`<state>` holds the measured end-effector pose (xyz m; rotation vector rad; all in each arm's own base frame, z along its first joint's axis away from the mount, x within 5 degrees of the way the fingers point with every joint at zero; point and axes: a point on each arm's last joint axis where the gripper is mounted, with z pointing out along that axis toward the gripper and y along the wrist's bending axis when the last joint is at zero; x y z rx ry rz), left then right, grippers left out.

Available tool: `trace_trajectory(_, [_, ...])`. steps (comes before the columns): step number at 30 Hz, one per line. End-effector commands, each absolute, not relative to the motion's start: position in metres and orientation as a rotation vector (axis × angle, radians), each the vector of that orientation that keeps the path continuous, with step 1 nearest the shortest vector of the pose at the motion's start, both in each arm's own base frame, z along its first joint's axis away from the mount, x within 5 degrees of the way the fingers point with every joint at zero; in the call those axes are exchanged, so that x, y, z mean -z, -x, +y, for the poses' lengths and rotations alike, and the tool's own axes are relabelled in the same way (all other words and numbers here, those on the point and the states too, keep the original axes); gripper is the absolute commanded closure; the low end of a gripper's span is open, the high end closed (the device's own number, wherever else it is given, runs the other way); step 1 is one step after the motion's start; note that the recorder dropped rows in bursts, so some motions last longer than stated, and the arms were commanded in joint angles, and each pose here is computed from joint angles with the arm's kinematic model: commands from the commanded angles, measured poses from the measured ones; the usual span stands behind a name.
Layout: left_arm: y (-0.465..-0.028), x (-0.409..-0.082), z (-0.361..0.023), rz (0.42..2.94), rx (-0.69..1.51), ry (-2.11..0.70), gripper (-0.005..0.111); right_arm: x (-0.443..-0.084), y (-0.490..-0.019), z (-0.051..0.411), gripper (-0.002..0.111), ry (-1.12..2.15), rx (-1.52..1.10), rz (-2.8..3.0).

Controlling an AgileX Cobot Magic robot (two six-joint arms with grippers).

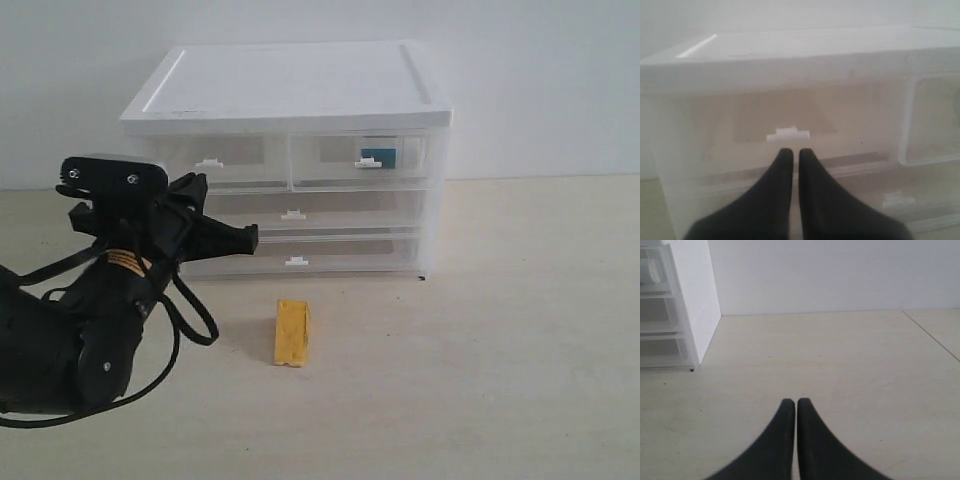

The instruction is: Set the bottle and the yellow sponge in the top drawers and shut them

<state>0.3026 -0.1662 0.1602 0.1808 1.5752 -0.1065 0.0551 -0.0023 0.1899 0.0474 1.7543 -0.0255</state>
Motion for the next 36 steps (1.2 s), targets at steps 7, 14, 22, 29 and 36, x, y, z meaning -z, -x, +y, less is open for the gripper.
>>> trace_trajectory(7, [-0.308, -0.156, -0.171, 1.577, 0.153, -0.138, 0.070, -0.189, -0.055, -0.002, 0.108, -0.042, 0.028, 1.745])
trace_trajectory(14, [-0.308, -0.159, -0.171, 1.543, 0.155, -0.130, 0.042, -0.189, -0.055, -0.002, 0.108, -0.042, 0.028, 1.745])
trace_trajectory(22, [-0.331, -0.157, -0.181, 1.498, 0.123, -0.084, 0.043, -0.189, -0.055, -0.002, 0.108, -0.042, 0.028, 1.745])
trace_trajectory(29, [-0.345, -0.152, -0.181, 1.500, 0.080, 0.011, 0.043, -0.189, -0.055, -0.002, 0.108, -0.042, 0.028, 1.745])
trace_trajectory(36, [-0.348, -0.154, -0.183, 1.477, 0.075, -0.085, 0.043, -0.189, -0.055, -0.002, 0.108, -0.042, 0.028, 1.745])
